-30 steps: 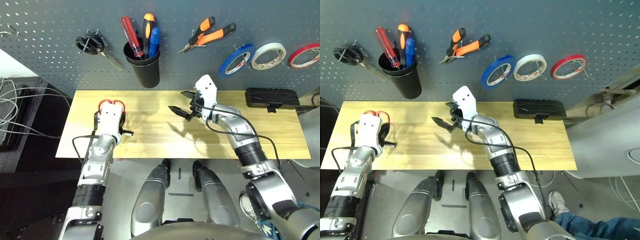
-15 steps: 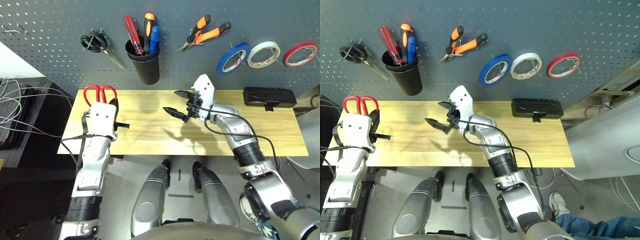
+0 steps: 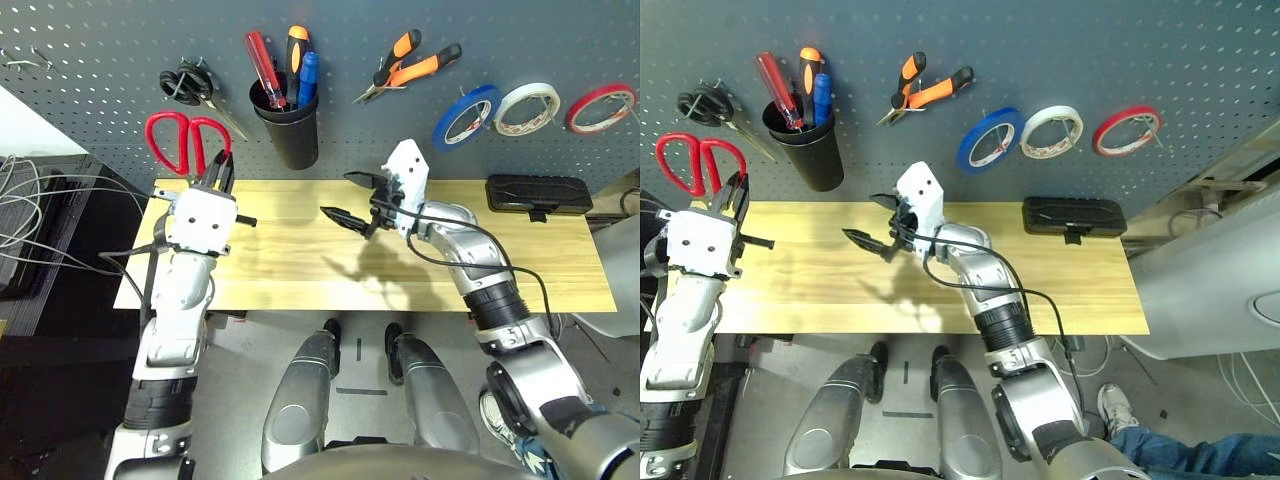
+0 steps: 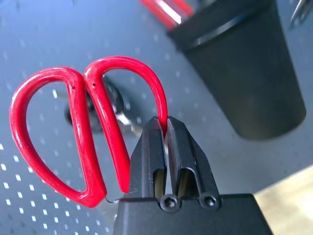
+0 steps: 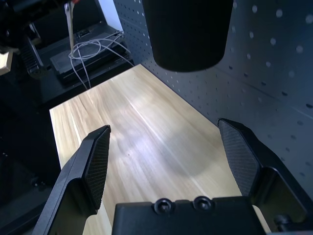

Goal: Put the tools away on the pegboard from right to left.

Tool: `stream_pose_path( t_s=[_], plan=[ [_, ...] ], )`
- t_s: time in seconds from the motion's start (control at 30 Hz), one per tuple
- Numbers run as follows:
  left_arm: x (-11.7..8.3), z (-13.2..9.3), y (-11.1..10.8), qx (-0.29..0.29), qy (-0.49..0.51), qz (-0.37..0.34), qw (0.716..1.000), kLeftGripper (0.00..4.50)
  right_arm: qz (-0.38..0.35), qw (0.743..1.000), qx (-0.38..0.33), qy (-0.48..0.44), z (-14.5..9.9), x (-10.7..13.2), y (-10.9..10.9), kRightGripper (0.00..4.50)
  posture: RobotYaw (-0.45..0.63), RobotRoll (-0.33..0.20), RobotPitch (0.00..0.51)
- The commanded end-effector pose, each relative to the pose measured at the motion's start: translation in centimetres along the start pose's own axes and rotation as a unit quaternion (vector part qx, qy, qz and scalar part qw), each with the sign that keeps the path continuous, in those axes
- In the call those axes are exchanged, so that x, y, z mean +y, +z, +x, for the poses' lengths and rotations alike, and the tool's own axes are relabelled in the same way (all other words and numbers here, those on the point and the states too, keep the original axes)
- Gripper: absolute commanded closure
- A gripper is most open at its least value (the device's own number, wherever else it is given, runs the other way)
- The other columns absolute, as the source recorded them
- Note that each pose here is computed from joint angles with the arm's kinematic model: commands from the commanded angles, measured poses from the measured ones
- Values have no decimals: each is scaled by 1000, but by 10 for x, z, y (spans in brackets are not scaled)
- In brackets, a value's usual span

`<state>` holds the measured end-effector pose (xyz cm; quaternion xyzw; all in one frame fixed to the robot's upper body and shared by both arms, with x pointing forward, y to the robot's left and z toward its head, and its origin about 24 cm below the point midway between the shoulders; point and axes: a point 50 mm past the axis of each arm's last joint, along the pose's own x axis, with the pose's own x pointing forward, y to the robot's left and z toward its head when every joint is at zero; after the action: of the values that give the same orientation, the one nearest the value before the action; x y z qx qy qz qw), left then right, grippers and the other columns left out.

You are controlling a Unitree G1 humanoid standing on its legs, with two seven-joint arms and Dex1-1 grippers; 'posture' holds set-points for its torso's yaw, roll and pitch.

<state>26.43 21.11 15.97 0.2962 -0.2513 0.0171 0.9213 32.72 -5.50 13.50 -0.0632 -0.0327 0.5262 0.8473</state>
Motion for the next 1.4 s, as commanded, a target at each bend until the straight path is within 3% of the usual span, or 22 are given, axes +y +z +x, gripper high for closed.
stream_pose_path(
  t_s=[0.03,0.77,1.4],
  plan=[
    [-4,-1,3,-14,-18,16,1000,4476,-8,1000,-15,12,4,4,6,0,88,0,293],
    [14,31,-21,2,-29,37,999,4476,-25,998,-64,12,7,6,28,0,61,0,277],
    [17,36,-41,34,-32,13,999,4476,-32,997,-72,10,7,6,32,0,56,0,276]
  ],
)
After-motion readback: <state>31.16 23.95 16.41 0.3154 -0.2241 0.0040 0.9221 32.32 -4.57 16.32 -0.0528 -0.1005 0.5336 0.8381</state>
